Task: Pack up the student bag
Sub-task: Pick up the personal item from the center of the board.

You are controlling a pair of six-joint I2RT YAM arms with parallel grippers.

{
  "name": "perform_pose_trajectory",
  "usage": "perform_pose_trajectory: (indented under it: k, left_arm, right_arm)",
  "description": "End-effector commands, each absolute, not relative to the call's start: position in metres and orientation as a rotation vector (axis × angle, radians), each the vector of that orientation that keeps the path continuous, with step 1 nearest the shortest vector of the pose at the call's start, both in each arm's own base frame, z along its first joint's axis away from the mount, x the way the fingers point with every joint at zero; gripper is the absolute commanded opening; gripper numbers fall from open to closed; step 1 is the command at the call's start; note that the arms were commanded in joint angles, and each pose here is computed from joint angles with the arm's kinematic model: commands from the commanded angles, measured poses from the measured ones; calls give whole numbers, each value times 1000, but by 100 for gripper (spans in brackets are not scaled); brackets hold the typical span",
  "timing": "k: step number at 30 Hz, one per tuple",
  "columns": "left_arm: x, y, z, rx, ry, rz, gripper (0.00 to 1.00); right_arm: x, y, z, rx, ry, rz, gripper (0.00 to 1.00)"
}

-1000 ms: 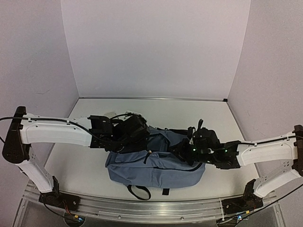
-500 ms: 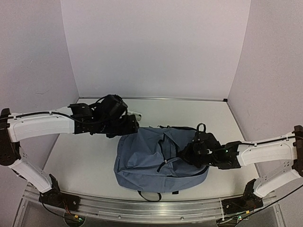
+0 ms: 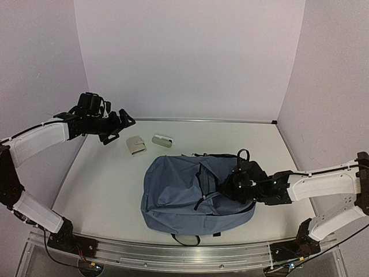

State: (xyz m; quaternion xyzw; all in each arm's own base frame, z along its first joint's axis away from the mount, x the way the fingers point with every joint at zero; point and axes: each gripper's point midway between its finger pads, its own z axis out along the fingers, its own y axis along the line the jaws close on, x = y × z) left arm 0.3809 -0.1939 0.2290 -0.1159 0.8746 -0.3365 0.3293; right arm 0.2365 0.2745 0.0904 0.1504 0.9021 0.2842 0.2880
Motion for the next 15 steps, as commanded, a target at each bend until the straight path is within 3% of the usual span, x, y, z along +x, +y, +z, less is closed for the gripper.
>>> perform_pose_trajectory:
  k: [1, 6, 15]
  left_arm:
    - [417, -185, 209, -347, 2253, -1038, 97]
    - [454, -156, 157, -505, 2277, -1082, 93]
    - [486, -135, 88, -600, 2363, -1054, 74]
  right_arm:
    - [244, 269, 87, 394, 2408, 667, 0]
    - [245, 270, 88, 399, 2406, 677, 0]
    - [244, 271, 91, 402, 2402, 692, 0]
